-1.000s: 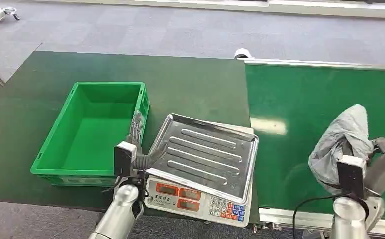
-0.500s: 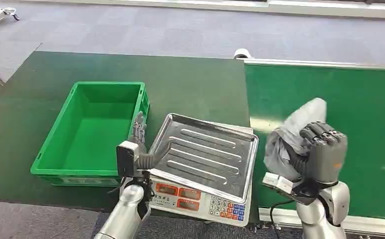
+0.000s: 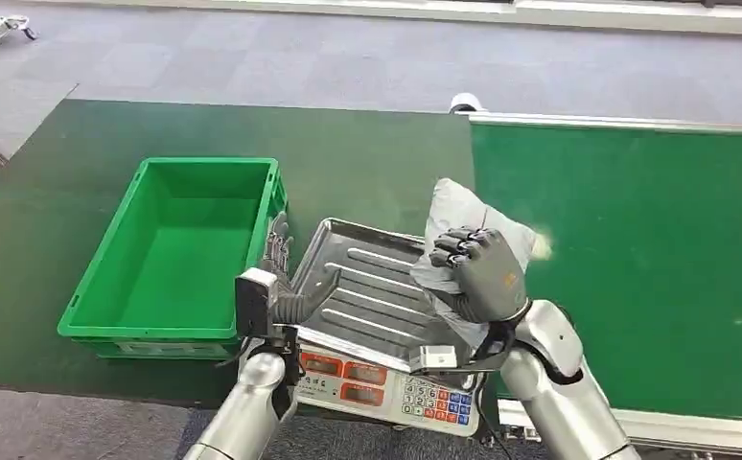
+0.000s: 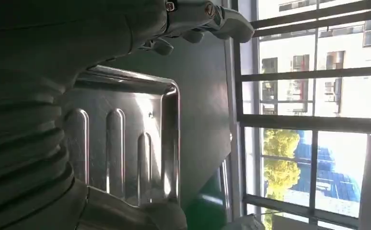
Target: Moved the parcel from conveyor to table for the left to box.
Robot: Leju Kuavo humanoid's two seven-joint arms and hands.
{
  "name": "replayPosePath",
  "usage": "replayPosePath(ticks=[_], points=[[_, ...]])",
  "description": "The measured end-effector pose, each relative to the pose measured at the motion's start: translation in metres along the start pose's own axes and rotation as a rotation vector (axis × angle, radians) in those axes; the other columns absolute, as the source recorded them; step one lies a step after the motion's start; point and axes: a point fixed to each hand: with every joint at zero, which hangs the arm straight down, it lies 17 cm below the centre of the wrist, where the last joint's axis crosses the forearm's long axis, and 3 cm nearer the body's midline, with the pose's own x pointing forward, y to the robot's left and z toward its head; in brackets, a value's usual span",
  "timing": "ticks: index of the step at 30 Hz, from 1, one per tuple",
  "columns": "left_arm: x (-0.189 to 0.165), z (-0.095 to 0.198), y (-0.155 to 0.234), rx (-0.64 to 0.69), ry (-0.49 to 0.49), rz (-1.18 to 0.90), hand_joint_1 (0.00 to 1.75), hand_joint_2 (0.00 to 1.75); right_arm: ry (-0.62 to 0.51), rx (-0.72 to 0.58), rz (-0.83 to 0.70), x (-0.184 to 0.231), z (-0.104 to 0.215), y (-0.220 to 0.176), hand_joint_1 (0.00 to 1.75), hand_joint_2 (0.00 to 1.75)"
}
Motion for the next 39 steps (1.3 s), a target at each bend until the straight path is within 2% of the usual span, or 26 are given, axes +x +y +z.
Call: replayPosePath(ticks=[9, 17, 18, 19, 20, 27, 31, 39], points=[[-0.002, 0.0, -0.01, -0.025, 0.008, 0.003, 0.0, 1.75, -0.094, 0.084, -0.216, 0.047, -0.012, 0.036, 1.75, 1.75], [-0.005, 0.001, -0.015, -0.034, 0.019, 0.009, 0.0, 1.75, -0.114, 0.231, -0.596, 0.085, -0.014, 0.065, 1.75, 1.75], [-0.005, 0.001, -0.015, -0.034, 0.019, 0.009, 0.0, 1.75, -0.106, 0.236, -0.634, 0.086, -0.015, 0.065, 0.75, 1.75], [-0.005, 0.001, -0.015, -0.034, 0.019, 0.009, 0.0, 1.75, -0.1, 0.236, -0.656, 0.086, -0.015, 0.065, 0.17, 1.75], [-0.005, 0.001, -0.015, -0.034, 0.019, 0.009, 0.0, 1.75, -0.094, 0.233, -0.669, 0.086, -0.016, 0.065, 0.02, 1.75], [-0.005, 0.001, -0.014, -0.029, 0.019, 0.005, 0.0, 1.75, -0.025, 0.136, -0.503, 0.063, -0.022, 0.055, 0.0, 1.75], [-0.005, 0.001, -0.014, -0.029, 0.02, 0.004, 0.0, 1.75, -0.002, 0.097, -0.461, 0.055, -0.02, 0.051, 0.0, 1.75], [-0.007, 0.002, -0.014, -0.028, 0.023, 0.001, 0.0, 1.75, 0.132, 0.031, -0.387, 0.017, -0.014, 0.04, 0.0, 1.75]])
